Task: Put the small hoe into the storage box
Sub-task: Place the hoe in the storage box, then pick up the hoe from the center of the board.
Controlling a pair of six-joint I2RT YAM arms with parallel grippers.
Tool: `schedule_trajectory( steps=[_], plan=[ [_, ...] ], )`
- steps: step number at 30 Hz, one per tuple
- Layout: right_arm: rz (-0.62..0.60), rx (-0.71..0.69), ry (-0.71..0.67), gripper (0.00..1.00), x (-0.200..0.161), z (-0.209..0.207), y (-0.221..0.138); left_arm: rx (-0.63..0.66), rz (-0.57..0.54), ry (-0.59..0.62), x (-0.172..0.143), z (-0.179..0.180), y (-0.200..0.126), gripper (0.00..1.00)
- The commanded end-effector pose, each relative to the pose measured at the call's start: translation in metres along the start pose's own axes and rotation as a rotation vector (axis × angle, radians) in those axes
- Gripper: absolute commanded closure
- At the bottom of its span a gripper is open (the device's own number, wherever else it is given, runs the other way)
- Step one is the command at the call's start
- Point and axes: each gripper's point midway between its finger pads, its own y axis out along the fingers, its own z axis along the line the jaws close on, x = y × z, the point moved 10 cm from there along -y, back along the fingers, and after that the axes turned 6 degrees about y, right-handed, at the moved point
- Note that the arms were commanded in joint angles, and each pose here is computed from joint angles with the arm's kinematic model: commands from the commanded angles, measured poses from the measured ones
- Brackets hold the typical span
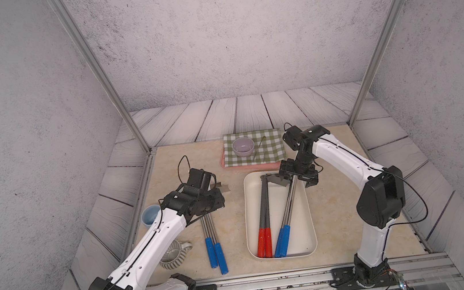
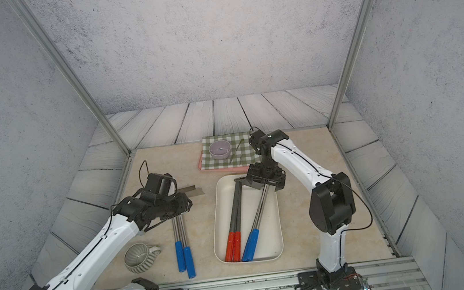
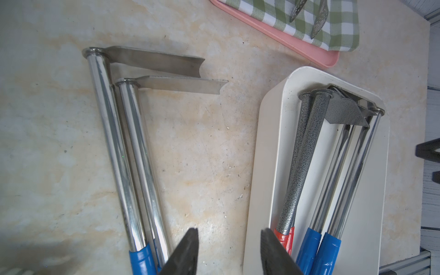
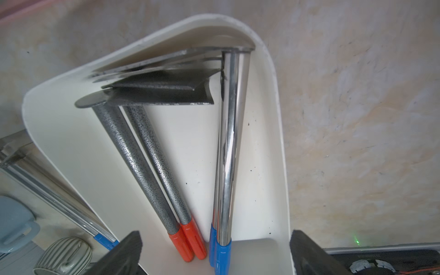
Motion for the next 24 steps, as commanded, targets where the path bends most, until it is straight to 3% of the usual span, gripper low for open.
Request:
schedule_trajectory(
  steps=[1,7,13,18,24],
  plan=[
    [-0.092,-0.044,-0.09,0.01,-0.007,-0.014,-0.031,0.016,-0.028,0.009,0.004,0.001,-0.015,0.54],
    [-0.242,-0.034,-0.171,0.01,-0.017,-0.041,-0.056,0.037,-0.038,0.007,0.003,0.003,-0.025,0.54],
    [-0.081,0.184,-0.086,0.01,-0.013,-0.079,-0.032,0.079,-0.039,0.018,0.0,0.006,-0.037,0.54],
    [-0.04,0.171,-0.081,0.01,-0.02,-0.095,-0.024,0.137,-0.033,0.042,-0.004,0.012,-0.045,0.53],
    [-0.093,0.17,-0.092,0.0,-0.025,-0.106,-0.03,0.18,0.003,0.073,-0.004,0.018,-0.049,0.53]
  ],
)
